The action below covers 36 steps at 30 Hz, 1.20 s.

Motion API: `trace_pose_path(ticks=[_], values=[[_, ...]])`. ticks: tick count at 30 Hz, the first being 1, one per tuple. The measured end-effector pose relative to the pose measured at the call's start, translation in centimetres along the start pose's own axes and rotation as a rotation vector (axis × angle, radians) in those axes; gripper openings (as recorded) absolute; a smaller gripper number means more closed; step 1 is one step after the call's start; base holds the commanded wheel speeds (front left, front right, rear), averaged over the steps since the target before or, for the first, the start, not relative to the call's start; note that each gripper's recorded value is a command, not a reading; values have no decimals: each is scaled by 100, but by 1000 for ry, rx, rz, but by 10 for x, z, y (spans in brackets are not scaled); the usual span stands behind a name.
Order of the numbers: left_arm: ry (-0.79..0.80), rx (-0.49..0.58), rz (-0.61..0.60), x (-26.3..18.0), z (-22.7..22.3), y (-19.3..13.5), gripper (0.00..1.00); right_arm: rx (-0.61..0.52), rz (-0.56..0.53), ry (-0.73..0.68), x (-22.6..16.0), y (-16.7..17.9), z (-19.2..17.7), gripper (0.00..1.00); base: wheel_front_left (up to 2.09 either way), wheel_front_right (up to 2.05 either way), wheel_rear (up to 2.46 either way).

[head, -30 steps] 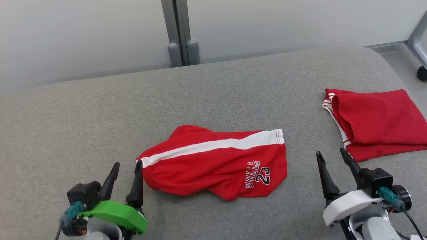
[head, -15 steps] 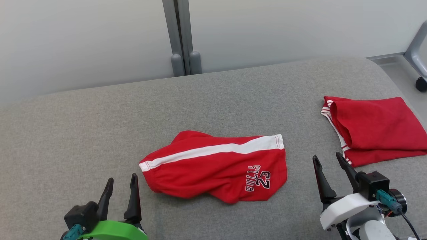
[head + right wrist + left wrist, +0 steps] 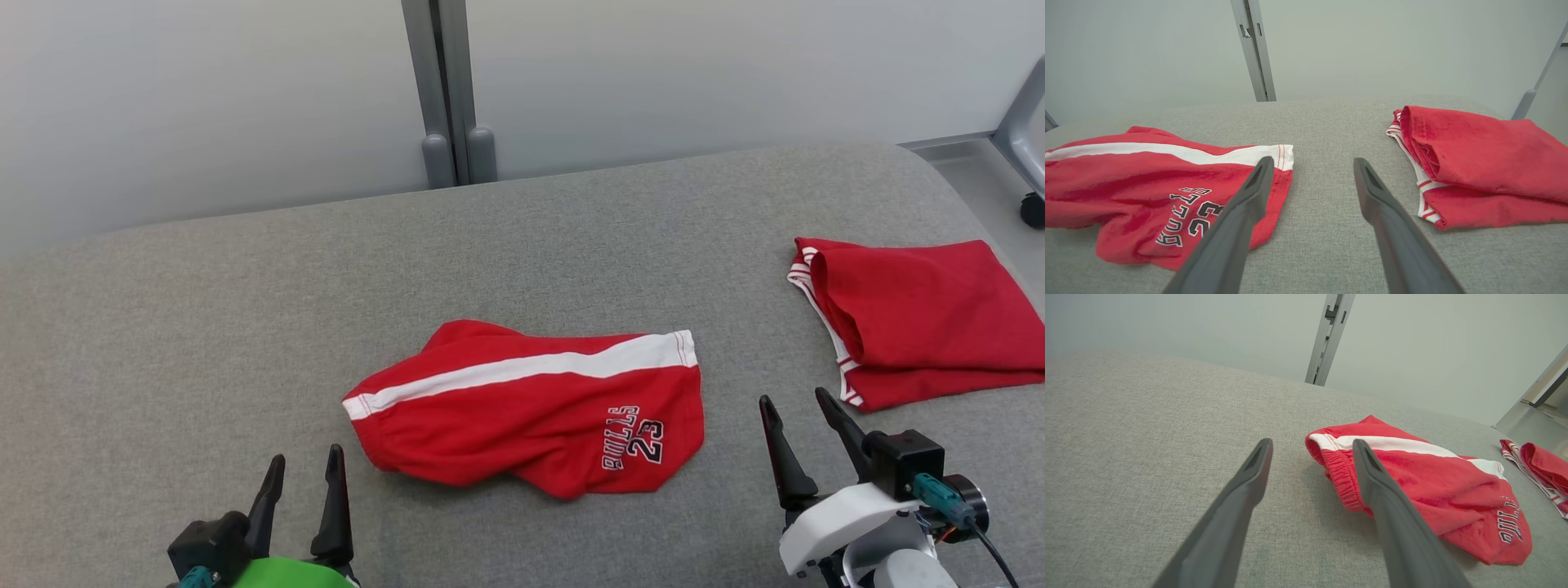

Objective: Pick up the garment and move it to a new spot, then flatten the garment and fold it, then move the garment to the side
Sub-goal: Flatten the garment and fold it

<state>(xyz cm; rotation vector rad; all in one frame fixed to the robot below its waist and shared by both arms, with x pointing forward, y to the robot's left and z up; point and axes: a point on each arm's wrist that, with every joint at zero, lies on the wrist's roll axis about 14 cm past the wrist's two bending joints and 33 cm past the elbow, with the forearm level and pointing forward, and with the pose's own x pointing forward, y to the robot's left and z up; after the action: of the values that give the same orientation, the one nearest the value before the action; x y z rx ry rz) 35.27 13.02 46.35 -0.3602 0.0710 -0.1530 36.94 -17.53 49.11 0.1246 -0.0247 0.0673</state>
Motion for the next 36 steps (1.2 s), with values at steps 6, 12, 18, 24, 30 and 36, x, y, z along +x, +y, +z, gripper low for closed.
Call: trace_pose_path(ticks=[6,12,18,24,30,36], values=[[7,6,-2,-1,-2,0,100,-6,6,6,1,2,-2,100,0,0,0],[9,6,4,-2,-3,2,100,-18,22,1,7,6,1,100,0,0,0],[1,17,-1,1,0,1,100,-43,72,22,26,20,0,100,0,0,0],[17,18,3,2,-5,2,100,-97,125,86,63,35,3,100,0,0,0],[29,15,55,4,-8,20,100,-32,126,333,92,29,-37,100,0,0,0],[48,15,76,7,-13,28,100,35,164,439,105,37,-56,100,0,0,0]])
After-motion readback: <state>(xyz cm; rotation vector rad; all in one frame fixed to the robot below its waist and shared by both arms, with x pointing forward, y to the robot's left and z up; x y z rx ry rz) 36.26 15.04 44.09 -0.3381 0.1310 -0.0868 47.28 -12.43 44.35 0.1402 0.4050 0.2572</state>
